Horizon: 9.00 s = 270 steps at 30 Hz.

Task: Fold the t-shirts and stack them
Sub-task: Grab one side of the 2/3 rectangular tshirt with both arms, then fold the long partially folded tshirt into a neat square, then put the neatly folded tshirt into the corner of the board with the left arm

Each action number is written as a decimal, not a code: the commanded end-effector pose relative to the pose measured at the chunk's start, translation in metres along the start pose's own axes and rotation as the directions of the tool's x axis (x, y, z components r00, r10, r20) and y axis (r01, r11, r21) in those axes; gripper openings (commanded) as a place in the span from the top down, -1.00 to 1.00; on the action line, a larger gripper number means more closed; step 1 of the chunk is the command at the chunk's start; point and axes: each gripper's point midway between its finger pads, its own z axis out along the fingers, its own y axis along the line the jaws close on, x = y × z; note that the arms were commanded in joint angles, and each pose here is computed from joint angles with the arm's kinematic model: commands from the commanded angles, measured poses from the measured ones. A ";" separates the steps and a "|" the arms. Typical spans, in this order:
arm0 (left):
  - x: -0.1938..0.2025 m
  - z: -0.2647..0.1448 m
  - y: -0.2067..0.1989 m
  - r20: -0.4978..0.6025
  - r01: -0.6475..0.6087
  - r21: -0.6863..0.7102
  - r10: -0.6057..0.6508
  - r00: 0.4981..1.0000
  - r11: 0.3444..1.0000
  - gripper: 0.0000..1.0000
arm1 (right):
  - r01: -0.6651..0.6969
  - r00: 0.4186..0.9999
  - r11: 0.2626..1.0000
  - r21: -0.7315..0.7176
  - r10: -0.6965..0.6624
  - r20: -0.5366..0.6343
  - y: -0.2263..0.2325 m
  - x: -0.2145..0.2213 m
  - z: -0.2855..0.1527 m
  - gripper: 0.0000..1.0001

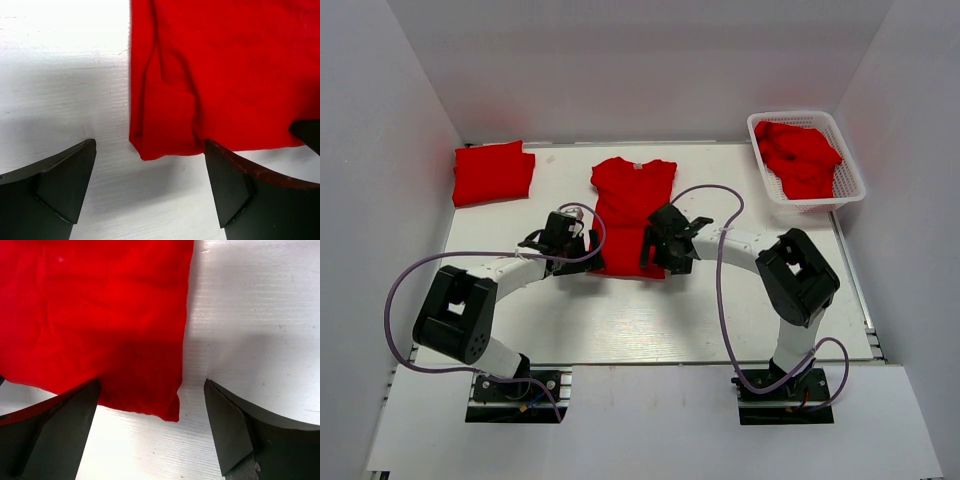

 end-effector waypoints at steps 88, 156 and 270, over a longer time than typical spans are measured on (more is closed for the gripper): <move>-0.287 0.037 -0.020 0.310 0.037 -0.154 0.013 0.951 0.987 -1.00 | 0.223 0.905 0.926 -0.305 -0.080 0.419 0.043 -0.302 -0.044 -0.81; -0.194 0.068 -0.004 0.152 -0.070 0.011 0.067 0.986 0.997 -1.00 | 0.458 0.855 0.753 -0.473 -0.227 0.466 0.040 -0.231 -0.088 -0.81; -0.419 -0.074 0.272 0.487 -0.103 -0.436 0.331 0.808 0.894 1.00 | 0.119 0.841 0.985 0.129 -0.169 0.514 -0.090 -0.232 -0.137 -0.81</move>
